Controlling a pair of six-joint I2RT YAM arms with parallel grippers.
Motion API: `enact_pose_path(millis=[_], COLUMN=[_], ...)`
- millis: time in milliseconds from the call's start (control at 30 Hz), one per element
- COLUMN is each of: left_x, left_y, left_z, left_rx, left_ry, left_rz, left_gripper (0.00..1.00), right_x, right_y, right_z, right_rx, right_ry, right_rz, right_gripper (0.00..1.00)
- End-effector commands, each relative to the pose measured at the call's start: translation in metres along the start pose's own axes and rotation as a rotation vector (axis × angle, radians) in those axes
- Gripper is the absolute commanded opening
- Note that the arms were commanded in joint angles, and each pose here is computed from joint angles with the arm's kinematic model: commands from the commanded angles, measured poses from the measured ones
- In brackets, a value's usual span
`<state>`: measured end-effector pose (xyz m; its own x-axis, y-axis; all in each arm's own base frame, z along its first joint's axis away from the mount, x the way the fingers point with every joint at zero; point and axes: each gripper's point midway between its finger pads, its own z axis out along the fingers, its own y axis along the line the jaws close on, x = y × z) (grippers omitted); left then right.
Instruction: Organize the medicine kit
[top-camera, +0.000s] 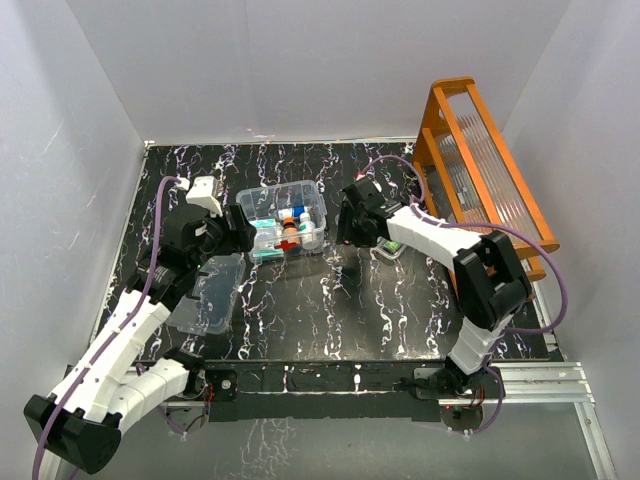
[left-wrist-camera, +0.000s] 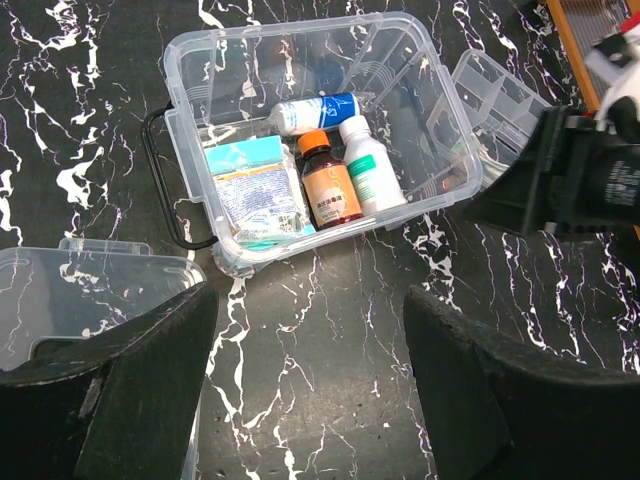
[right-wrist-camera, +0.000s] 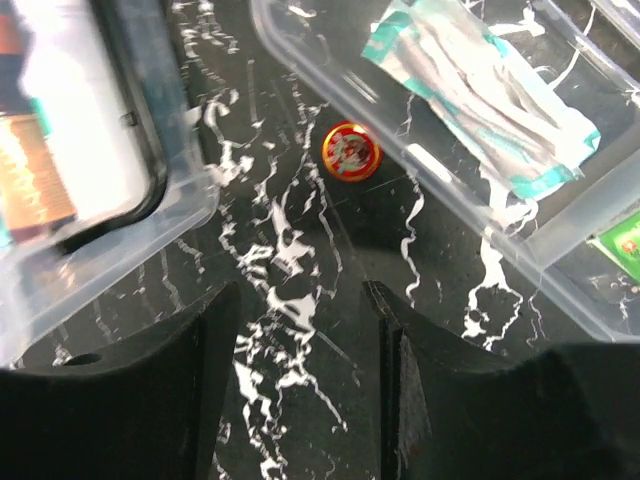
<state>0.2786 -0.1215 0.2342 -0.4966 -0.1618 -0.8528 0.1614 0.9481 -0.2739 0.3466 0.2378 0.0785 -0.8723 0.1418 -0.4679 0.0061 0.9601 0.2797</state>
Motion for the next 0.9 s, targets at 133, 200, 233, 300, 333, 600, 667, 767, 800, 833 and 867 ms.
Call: enact_pose_path(millis=[133,200,233,300,333,600,667,767,800,833,867], left_x=[-0.013,-0.013,-0.012,-0.012,-0.012,-0.009,-0.008,-0.009,-0.009,-0.009,-0.010], left_y=[-0.001,-0.001,0.000,0.000,0.000,0.002,0.002,0.002,0.001,0.001,0.001], left_z=[-0.009,-0.009,-0.009,-0.009,-0.008,-0.008,-0.008,-0.008,-0.008,-0.008,-0.007], left_rx=[0.004,0.004,0.003,0.002,0.001,-0.004,-0.006,-0.004,-0.002,-0.001,-0.001], left_ry=[-0.051,-0.051,-0.050,-0.050,-0.049,-0.045,-0.048,-0.050,-0.051,-0.050,-0.050], left_rz=[-0.018,-0.019,-0.019,-0.019,-0.019,-0.020,-0.020,-0.022,-0.022,-0.022,-0.022], left_gripper=[0.73,0.73,0.73,0.73,0.73,0.73,0.74,0.73,0.73,0.73,0.73], right_x=[-0.026,-0.028,-0.029,-0.031,-0.032,-0.040,-0.042,-0.040,-0.040,-0.039,-0.039], right_y=[-0.006,-0.010,-0.010,-0.011,-0.011,-0.018,-0.020,-0.020,-0.020,-0.021,-0.020], right_z=[0.027,0.031,0.032,0.036,0.037,0.048,0.049,0.051,0.052,0.054,0.055], right_rx=[0.092,0.118,0.124,0.138,0.142,0.205,0.215,0.220,0.221,0.224,0.223], right_ry=[-0.057,-0.059,-0.060,-0.062,-0.062,-0.066,-0.072,-0.059,-0.057,-0.053,-0.051], right_rz=[0.028,0.022,0.017,0.011,0.005,-0.031,-0.043,-0.060,-0.062,-0.065,-0.067], right_gripper=[0.46,0.45,0.44,0.43,0.43,0.43,0.43,0.43,0.43,0.42,0.42])
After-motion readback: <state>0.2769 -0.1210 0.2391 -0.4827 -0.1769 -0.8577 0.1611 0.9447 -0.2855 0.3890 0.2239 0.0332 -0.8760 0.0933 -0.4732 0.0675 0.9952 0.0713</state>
